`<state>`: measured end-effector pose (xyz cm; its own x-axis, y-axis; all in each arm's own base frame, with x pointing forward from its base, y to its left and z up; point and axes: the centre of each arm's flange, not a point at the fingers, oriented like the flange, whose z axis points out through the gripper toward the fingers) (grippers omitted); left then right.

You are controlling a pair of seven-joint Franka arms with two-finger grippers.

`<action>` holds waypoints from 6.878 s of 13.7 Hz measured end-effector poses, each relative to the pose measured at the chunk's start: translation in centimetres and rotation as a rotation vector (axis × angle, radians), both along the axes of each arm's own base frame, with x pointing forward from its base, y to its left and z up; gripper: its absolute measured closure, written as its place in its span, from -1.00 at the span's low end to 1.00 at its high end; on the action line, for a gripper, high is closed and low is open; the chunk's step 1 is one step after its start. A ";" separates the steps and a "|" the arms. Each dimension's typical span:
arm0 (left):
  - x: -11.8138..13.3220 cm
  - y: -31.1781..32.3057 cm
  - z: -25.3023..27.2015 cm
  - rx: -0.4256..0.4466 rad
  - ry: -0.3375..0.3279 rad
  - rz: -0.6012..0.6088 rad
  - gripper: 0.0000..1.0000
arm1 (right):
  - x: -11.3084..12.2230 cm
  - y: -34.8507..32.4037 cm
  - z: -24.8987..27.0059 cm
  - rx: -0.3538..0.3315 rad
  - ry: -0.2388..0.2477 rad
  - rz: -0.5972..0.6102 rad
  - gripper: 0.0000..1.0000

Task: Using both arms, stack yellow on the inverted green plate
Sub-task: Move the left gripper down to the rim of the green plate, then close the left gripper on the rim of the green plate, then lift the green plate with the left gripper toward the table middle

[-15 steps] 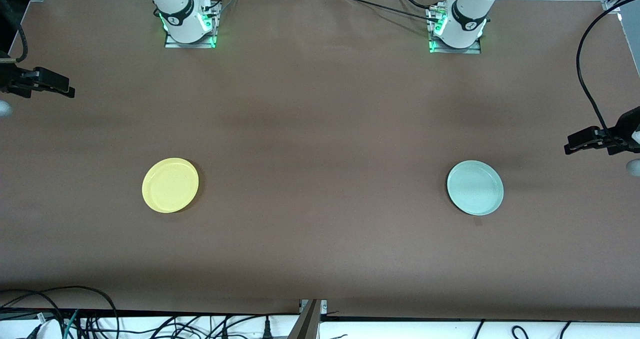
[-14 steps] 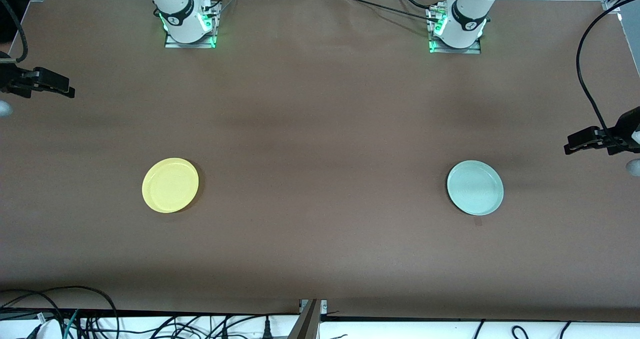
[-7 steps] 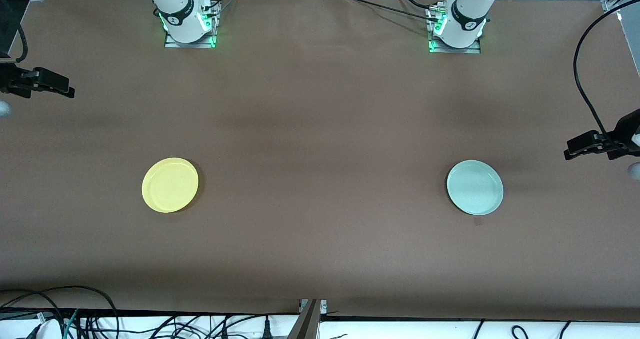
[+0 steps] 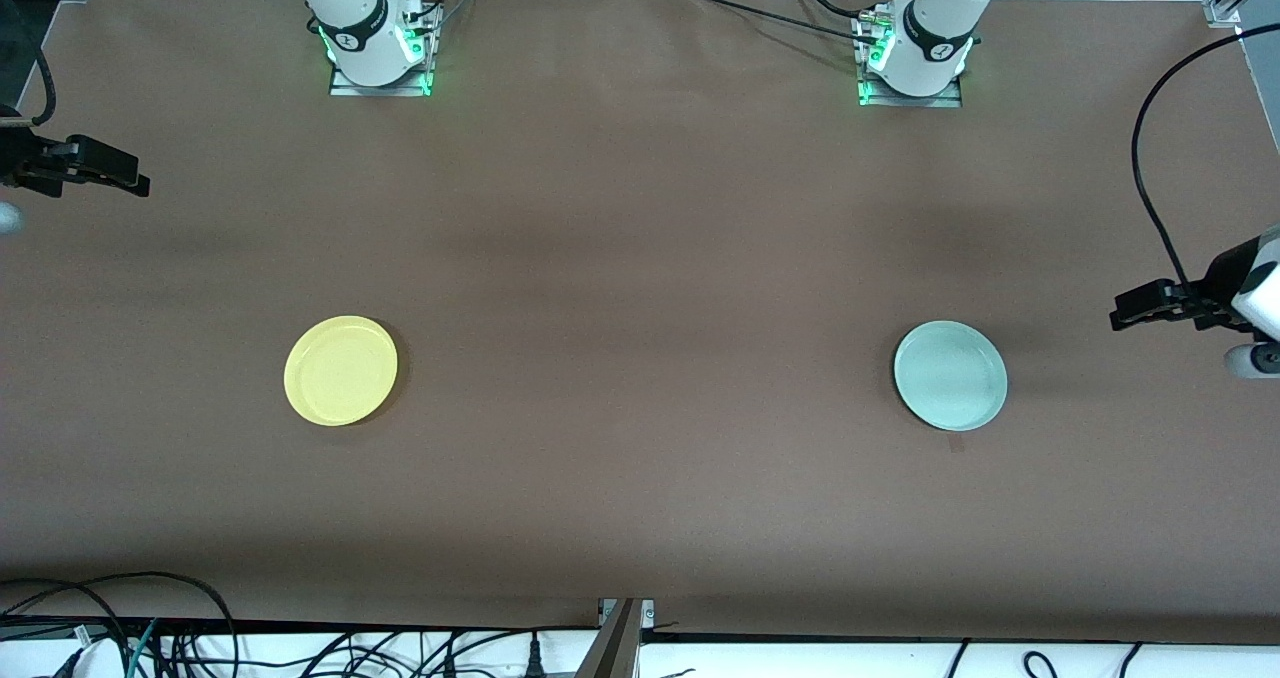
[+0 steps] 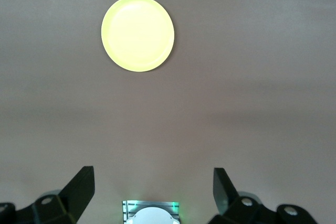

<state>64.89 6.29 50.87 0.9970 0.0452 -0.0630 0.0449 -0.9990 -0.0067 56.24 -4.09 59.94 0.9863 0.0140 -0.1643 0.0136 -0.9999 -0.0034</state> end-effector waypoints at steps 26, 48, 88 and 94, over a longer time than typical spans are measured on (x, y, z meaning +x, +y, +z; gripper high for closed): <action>-4.5 1.6 -32.7 0.051 0.001 0.018 -0.81 | 0.3 -0.3 -0.4 -0.001 0.002 -0.006 -1.00; -3.6 0.0 -32.4 0.040 -0.016 -0.005 0.63 | 0.3 -0.4 -0.4 -0.001 0.002 -0.007 -1.00; 2.5 -4.5 -22.5 0.015 -0.030 -0.108 0.95 | 0.4 -0.6 -0.6 -0.001 0.002 -0.010 -1.00; 4.5 -16.4 -16.6 0.165 -0.095 -0.314 0.95 | 0.4 -0.6 -0.6 -0.001 0.002 -0.011 -1.00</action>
